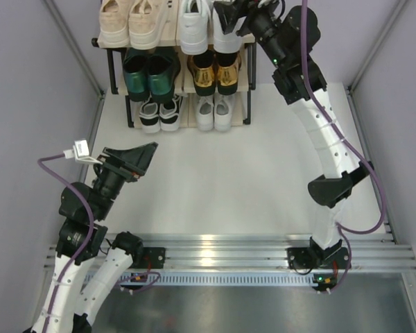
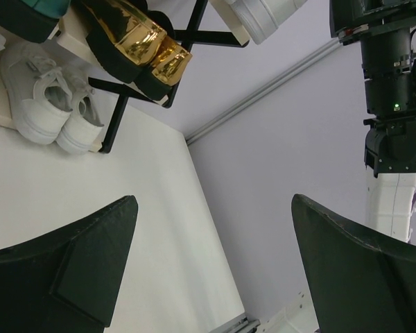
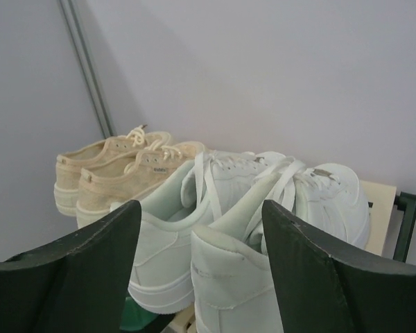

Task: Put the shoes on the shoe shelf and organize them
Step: Place the shoe at the shoe shelf.

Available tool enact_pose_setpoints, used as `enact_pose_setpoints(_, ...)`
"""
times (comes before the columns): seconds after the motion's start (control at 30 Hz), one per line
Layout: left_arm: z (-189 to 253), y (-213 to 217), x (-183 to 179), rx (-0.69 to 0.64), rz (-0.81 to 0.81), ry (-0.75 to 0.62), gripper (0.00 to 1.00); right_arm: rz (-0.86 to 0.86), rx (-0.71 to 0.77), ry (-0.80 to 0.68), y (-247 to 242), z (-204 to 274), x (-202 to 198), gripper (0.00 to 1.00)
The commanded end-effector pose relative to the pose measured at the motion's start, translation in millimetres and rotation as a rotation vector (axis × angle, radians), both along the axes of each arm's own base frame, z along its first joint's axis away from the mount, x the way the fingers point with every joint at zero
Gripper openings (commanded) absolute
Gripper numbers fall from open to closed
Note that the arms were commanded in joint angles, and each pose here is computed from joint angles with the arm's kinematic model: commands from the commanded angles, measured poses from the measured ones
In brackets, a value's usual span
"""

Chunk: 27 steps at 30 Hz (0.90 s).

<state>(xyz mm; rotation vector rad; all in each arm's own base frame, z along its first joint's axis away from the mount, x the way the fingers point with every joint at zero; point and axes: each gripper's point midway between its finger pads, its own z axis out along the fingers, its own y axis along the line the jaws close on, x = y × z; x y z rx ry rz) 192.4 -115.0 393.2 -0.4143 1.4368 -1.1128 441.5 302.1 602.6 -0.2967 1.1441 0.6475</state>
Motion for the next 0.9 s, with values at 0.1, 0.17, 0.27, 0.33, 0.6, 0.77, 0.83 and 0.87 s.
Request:
enact_pose_setpoints(0.1, -0.7, 1.1, 3.7, -0.008, 0.011, -0.007, 0.98, 0.09, -0.114, -0.084, -22.1, 8.2, -30.2, 0.87)
enact_pose_setpoints(0.17, -3.8, -0.2, 4.6, -0.005, 0.007, 0.0, 0.98, 0.172, -0.179, -0.118, -33.3, 3.0, -41.5, 0.92)
enact_pose_setpoints(0.27, -5.5, -1.3, 5.9, 0.0, 0.003, 0.003, 0.98, 0.159, -0.306, -0.121, -42.6, -15.4, -45.0, 0.96)
enact_pose_setpoints(0.33, -6.9, -2.2, 6.8, 0.004, 0.0, 0.005, 0.98, 0.157, -0.352, -0.114, -46.3, -25.7, -46.1, 0.97)
enact_pose_setpoints(0.6, -10.8, -4.9, 10.1, 0.002, -0.008, 0.014, 0.98, 0.217, -0.394, -0.016, -29.2, -69.1, -20.6, 0.96)
enact_pose_setpoints(0.77, -12.4, -2.2, 8.9, -0.01, 0.004, 0.014, 0.98, 0.169, -0.374, 0.01, -26.9, -74.2, 3.6, 0.96)
enact_pose_setpoints(0.83, -13.5, -2.5, 10.0, -0.013, 0.004, 0.02, 0.98, 0.175, -0.372, 0.021, -22.4, -79.6, 10.7, 0.95)
enact_pose_setpoints(0.87, -13.8, -3.0, 10.8, -0.011, 0.003, 0.023, 0.98, 0.176, -0.369, 0.01, -21.0, -76.8, 11.2, 0.94)
